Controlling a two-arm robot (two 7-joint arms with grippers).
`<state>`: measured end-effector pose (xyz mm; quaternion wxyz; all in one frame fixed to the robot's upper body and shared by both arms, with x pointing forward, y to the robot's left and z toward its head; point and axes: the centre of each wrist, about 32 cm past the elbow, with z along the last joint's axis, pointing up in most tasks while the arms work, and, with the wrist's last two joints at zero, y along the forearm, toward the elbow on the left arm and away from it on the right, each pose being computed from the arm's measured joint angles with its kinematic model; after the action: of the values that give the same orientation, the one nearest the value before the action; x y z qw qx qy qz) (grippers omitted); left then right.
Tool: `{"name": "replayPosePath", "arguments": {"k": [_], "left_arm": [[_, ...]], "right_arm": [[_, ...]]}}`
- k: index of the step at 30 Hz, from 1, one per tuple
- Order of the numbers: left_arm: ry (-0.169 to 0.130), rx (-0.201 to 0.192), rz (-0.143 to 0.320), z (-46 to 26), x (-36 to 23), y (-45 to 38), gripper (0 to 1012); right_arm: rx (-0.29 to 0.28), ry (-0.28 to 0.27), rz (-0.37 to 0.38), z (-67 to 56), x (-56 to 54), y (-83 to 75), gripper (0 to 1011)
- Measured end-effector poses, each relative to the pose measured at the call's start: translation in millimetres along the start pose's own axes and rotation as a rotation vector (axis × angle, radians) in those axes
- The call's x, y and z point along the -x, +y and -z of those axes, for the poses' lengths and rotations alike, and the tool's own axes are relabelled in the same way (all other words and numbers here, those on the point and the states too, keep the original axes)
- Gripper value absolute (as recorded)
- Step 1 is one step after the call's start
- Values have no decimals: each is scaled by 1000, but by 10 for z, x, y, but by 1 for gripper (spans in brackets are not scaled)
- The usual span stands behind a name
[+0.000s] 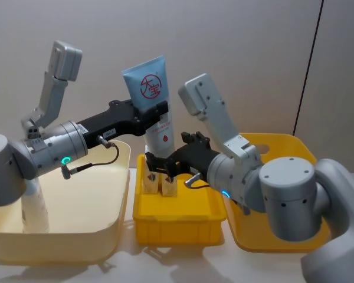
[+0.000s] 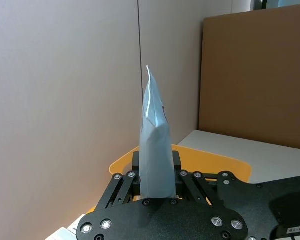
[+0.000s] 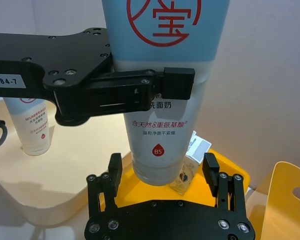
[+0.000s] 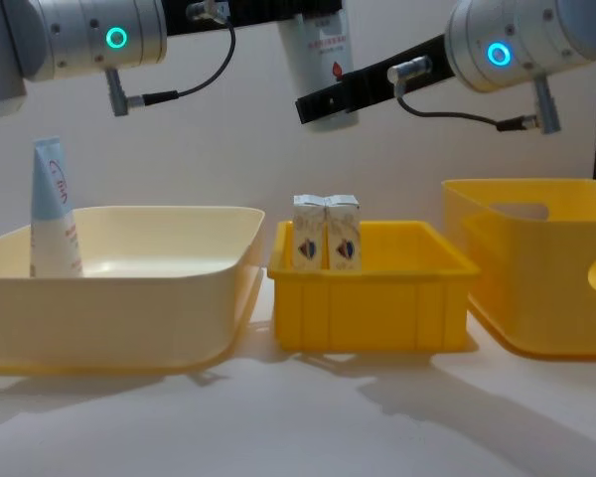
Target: Bimanual collaborative sorting of washing and personal care products
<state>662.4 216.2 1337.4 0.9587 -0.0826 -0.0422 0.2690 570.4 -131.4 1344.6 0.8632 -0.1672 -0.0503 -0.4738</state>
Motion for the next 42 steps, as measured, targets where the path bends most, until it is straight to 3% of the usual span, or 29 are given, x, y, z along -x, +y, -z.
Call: {"name": "replayPosePath", "arguments": {"k": [27,37,40,42], "left_arm": [[12,4,13,22,-41,-19,305],[13,5,13,20,-49,-17,304],[13,5,13,20,-50,-17,304],[13,5,13,20,-51,-17,305]], "right_arm": [[-13,30,-1,-73,51,191,998],[-17,33,0,-89,56,217,785],[-18,33,0,-94,59,222,677],[-18,34,0,-94,60,224,671]]}}
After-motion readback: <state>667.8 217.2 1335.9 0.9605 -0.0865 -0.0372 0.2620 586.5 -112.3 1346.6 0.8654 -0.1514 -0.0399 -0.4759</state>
